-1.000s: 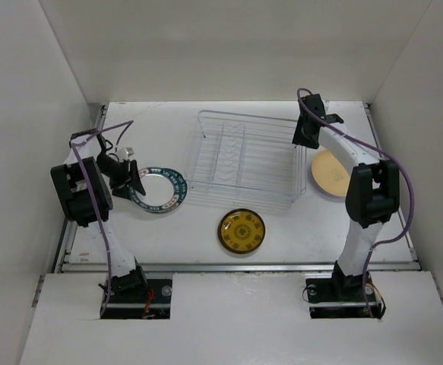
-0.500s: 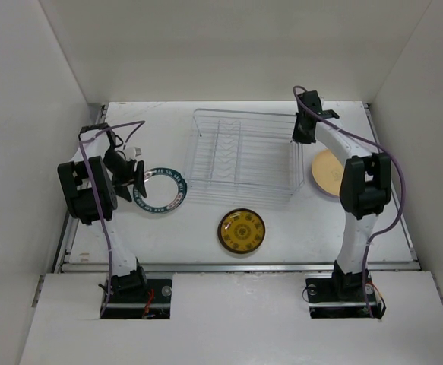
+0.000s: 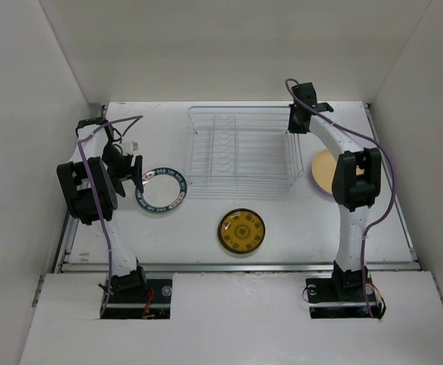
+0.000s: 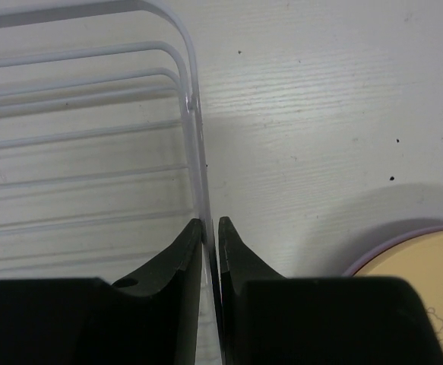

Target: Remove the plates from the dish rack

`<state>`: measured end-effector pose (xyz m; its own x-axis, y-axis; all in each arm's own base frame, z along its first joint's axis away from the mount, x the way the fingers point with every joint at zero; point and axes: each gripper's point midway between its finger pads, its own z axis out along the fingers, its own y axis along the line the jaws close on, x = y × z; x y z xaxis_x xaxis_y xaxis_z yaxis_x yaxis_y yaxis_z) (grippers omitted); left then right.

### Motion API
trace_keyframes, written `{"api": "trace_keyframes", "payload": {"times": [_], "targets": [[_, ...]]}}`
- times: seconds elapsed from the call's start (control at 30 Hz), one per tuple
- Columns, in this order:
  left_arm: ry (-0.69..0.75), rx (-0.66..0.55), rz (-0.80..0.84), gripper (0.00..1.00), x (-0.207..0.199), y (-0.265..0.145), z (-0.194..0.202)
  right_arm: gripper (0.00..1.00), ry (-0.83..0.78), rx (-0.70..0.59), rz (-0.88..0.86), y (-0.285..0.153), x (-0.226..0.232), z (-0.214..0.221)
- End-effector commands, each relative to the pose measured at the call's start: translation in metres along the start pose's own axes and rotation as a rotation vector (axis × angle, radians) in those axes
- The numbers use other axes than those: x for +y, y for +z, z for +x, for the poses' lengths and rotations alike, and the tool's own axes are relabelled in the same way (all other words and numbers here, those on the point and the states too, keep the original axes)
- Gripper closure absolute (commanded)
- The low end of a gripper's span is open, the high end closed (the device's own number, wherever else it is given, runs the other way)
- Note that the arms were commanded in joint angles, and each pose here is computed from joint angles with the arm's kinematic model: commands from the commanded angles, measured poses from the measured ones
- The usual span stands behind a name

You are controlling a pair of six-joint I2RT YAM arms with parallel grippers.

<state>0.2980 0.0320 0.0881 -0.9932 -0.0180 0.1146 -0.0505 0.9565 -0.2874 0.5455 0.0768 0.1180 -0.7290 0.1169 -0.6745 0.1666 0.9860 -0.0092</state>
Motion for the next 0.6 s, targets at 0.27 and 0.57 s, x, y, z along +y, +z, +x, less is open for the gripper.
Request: {"api": "trace_keyframes", "payload": {"times": [0.27,0.57], "targets": [[0.019,-0.093,-0.02,0.36,-0.015,-0.041,0.006,0.15,0.022,-0.263,0.05,-0.051,-0.013,-0.086],[-0.022,-0.368,-0.149,0.36,-0.016,-0.094,-0.003,0.0,0.113,-0.427,-0.074,-0.187,-0.031,-0.098]]}}
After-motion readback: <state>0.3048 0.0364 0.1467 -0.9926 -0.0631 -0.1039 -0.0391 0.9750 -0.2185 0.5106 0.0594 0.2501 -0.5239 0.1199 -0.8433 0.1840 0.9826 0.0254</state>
